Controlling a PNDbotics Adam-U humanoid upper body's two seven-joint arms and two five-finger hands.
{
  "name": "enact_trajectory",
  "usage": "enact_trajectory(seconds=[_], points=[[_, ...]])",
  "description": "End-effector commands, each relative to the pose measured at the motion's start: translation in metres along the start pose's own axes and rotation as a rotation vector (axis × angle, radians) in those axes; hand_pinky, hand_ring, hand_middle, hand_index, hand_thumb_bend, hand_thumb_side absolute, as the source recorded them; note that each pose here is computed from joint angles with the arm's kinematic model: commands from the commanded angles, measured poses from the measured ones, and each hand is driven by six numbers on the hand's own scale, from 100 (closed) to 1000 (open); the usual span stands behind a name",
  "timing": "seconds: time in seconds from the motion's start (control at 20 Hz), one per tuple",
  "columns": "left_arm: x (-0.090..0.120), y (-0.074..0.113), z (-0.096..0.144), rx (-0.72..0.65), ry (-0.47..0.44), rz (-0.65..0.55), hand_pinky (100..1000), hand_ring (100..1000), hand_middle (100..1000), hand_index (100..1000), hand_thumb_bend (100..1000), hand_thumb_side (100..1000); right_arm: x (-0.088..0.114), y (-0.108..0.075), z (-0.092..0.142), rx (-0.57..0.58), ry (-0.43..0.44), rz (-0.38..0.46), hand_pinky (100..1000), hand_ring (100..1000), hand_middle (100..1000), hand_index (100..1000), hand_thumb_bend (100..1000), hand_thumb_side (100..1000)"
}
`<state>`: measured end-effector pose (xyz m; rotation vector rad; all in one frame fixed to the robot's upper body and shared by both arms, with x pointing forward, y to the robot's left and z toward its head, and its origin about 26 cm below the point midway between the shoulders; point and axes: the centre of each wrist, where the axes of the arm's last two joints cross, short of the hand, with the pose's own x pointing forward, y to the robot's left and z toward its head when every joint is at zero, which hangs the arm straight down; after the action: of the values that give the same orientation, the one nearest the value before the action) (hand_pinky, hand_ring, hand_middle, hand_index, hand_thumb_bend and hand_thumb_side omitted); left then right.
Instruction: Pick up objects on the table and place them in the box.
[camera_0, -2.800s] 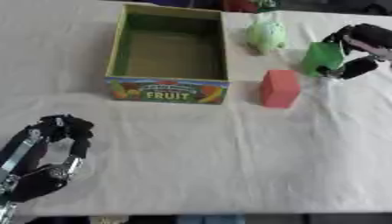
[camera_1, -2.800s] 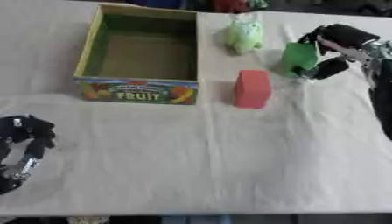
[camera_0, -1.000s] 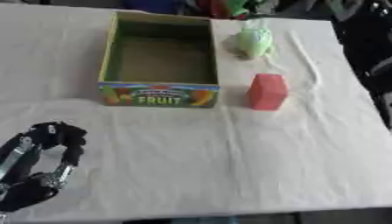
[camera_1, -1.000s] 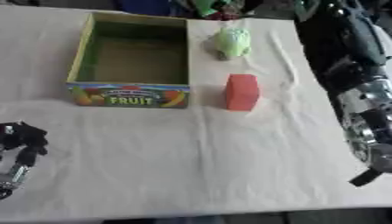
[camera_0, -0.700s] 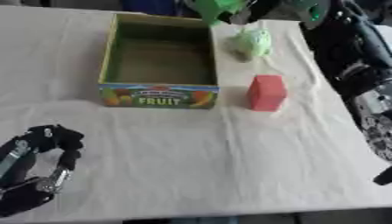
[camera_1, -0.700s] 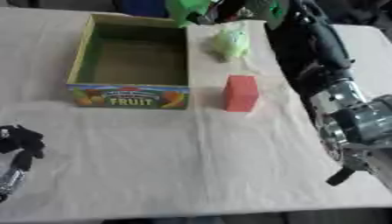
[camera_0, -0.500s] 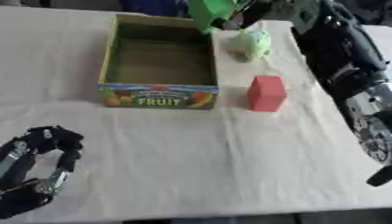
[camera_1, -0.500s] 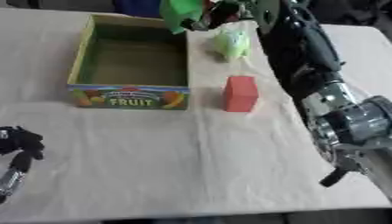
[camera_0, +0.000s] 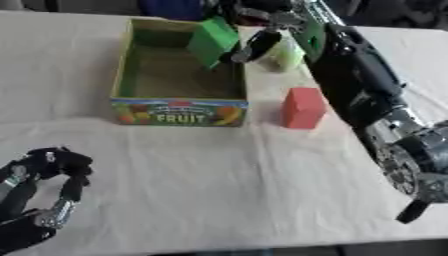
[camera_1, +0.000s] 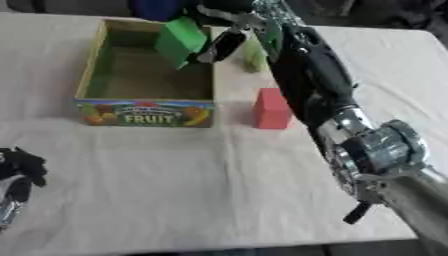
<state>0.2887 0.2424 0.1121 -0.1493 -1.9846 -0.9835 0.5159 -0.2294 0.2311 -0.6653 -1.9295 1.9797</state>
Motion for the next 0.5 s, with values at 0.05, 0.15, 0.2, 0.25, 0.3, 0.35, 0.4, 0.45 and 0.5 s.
enact_trajectory(seconds=[0.05,0.15,0.2,0.25,0.3,0.35,0.4,0.45,0.5], points=[[0.005,0.002,-0.003,-0.006,-0.023,-0.006,595,534,556,734,100,400,-0.001,-0.013,-0.001,-0.007,-0.006,0.063,617,597,683,931,449,494],[0.005,0.002,-0.004,-0.007,-0.024,-0.006,595,535,556,734,100,400,0.0,-0.013,-0.002,-0.012,-0.007,0.084,633,629,730,950,462,646],[0.005,0.002,-0.004,-0.008,-0.025,-0.006,595,535,556,734,100,400,0.001,-0.013,-0.002,-0.012,-0.008,0.095,641,651,753,956,470,689],[0.005,0.002,-0.004,-0.008,-0.026,-0.006,595,535,557,734,100,400,0.001,-0.013,-0.003,-0.015,-0.009,0.105,647,668,775,960,476,704],[0.005,0.003,-0.004,-0.008,-0.026,-0.006,595,535,557,734,100,400,0.001,-0.014,-0.003,-0.021,-0.01,0.113,649,673,781,961,476,698],[0.005,0.003,-0.004,-0.008,-0.024,-0.006,595,535,557,734,100,400,0.001,-0.016,-0.002,-0.03,-0.011,0.12,649,673,784,961,472,676],[0.005,0.003,-0.003,-0.007,-0.022,-0.008,595,535,557,734,100,399,0.0,-0.021,-0.002,-0.046,-0.013,0.128,649,672,783,961,470,661],[0.005,0.003,-0.003,-0.005,-0.019,-0.009,595,535,557,734,100,400,0.0,-0.026,-0.001,-0.063,-0.015,0.137,650,672,782,962,463,630],[0.004,0.004,-0.002,-0.002,-0.015,-0.011,595,535,557,734,100,401,-0.001,-0.033,0.001,-0.084,-0.018,0.149,651,673,783,963,453,586]])
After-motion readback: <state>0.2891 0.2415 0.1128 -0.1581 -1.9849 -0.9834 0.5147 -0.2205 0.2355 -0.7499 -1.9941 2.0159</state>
